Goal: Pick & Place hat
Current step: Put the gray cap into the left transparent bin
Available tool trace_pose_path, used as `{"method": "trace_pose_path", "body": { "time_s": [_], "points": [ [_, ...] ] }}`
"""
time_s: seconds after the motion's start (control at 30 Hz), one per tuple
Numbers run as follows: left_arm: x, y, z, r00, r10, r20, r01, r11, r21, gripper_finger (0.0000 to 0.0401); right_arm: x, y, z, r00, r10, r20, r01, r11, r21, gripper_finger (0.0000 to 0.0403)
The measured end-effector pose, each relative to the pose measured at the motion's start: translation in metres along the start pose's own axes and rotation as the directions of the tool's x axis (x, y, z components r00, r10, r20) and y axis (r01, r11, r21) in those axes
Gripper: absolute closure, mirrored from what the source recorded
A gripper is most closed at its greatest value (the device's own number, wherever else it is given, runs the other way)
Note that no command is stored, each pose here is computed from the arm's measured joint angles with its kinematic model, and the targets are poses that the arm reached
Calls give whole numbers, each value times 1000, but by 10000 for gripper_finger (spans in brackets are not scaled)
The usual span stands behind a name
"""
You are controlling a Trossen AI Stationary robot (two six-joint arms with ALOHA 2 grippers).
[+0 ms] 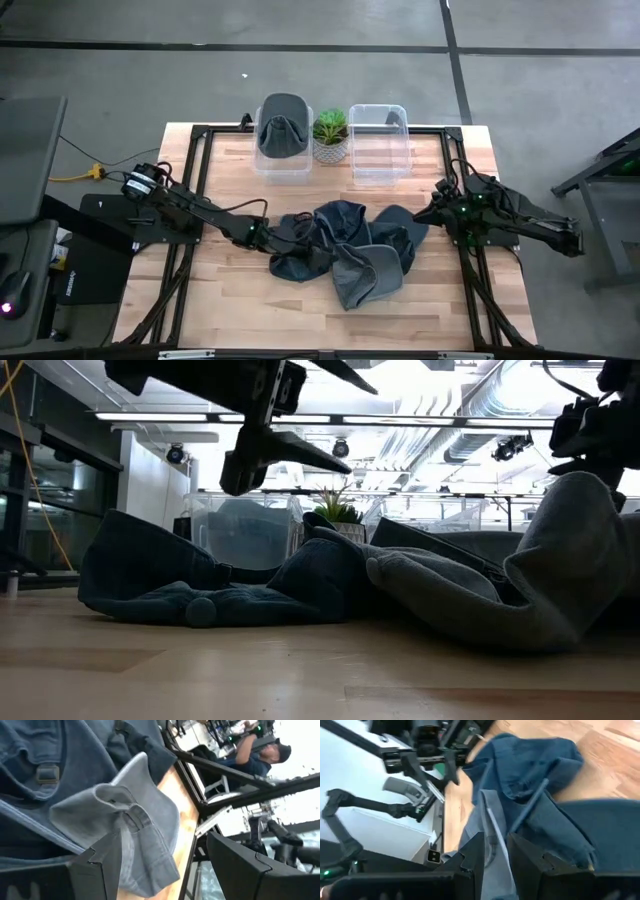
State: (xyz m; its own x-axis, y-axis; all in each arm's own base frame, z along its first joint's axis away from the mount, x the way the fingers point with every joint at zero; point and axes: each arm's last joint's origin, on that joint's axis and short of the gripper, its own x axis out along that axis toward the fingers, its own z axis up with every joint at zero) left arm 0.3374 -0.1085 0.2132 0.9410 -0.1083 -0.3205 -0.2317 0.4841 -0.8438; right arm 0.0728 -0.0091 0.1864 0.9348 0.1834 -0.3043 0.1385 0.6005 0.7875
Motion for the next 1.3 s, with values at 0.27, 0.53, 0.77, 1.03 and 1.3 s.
{"method": "trace_pose_path", "body": {
  "time_s": [0.27,0.53,0.77,1.03,1.3],
  "points": [
    [4,4,-2,999,-12,-52,15,998,55,165,-20,24,16,967,-252,-35,253,967,12,325],
    [3,5,-6,996,0,-92,9,994,106,165,-24,39,29,890,-427,-160,443,893,78,325],
    [3,7,-8,991,12,-132,6,991,135,165,-15,37,31,857,-475,-201,508,844,174,325],
    [3,10,-9,989,36,-146,-12,986,165,165,6,53,32,904,-372,-211,404,905,137,325],
    [3,9,-9,988,35,-147,-11,986,165,165,61,84,23,953,-257,-159,262,965,7,325]
  ]
}}
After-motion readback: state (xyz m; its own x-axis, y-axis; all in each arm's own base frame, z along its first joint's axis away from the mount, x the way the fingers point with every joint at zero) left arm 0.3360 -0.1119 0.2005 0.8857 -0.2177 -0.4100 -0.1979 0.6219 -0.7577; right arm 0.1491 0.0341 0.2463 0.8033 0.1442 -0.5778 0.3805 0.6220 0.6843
